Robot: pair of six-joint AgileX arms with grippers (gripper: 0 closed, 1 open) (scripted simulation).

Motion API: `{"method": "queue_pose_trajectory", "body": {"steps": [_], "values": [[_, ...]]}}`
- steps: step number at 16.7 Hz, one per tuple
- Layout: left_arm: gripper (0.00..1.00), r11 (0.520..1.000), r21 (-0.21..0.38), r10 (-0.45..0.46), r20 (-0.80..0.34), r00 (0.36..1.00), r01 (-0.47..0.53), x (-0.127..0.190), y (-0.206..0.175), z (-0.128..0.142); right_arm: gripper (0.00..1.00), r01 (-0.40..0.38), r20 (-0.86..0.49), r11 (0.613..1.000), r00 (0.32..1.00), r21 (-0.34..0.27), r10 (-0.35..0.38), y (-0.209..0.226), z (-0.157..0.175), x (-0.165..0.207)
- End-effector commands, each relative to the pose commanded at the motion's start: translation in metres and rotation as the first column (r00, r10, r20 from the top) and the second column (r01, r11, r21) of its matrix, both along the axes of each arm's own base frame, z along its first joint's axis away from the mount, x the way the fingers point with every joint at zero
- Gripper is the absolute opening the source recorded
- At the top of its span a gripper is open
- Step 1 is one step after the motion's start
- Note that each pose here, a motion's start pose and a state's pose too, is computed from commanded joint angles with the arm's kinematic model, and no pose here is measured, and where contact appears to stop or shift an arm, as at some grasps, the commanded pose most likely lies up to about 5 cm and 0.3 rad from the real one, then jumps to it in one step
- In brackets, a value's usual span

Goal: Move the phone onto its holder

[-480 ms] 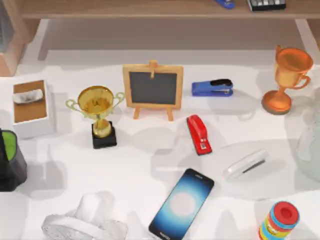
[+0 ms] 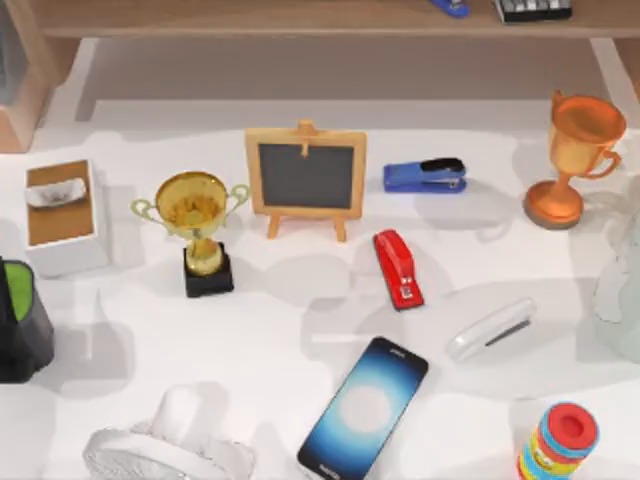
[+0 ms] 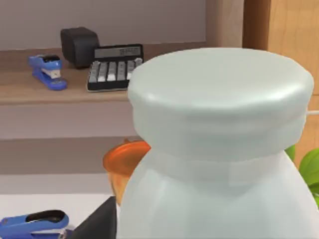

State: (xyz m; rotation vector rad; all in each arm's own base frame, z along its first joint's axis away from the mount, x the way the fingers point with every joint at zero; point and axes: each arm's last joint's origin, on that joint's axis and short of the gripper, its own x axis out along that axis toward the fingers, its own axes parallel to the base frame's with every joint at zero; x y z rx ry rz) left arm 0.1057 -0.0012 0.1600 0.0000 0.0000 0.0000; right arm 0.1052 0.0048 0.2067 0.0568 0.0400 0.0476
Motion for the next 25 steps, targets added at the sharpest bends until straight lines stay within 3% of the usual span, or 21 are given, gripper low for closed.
{"method": "queue_pose_trajectory", "body": {"steps": [5,10,13,16,18,20,25], "values": [[1.0,1.0,0.0,0.0,0.0,1.0,0.0,0.0,0.0,0.0,1.0,-0.063,-0.116,0.988,0.99,0.142,0.08,0.015,0.08,0.016],[1.0,1.0,0.0,0.0,0.0,1.0,0.0,0.0,0.0,0.0,1.0,-0.093,-0.303,0.935,0.931,0.344,0.204,0.052,0.149,0.06],[1.0,1.0,0.0,0.0,0.0,1.0,0.0,0.0,0.0,0.0,1.0,-0.062,-0.43,0.888,0.858,0.456,0.281,0.091,0.169,0.093],[1.0,1.0,0.0,0.0,0.0,1.0,0.0,0.0,0.0,0.0,1.0,0.027,-0.588,0.856,0.738,0.517,0.332,0.14,0.162,0.122],[1.0,1.0,0.0,0.0,0.0,1.0,0.0,0.0,0.0,0.0,1.0,0.118,-0.706,0.854,0.626,0.506,0.332,0.177,0.14,0.137],[1.0,1.0,0.0,0.0,0.0,1.0,0.0,0.0,0.0,0.0,1.0,0.22,-0.818,0.867,0.493,0.446,0.296,0.211,0.108,0.145],[1.0,1.0,0.0,0.0,0.0,1.0,0.0,0.0,0.0,0.0,1.0,0.427,-0.982,0.892,0.165,0.151,0.088,0.274,0.015,0.139]]}}
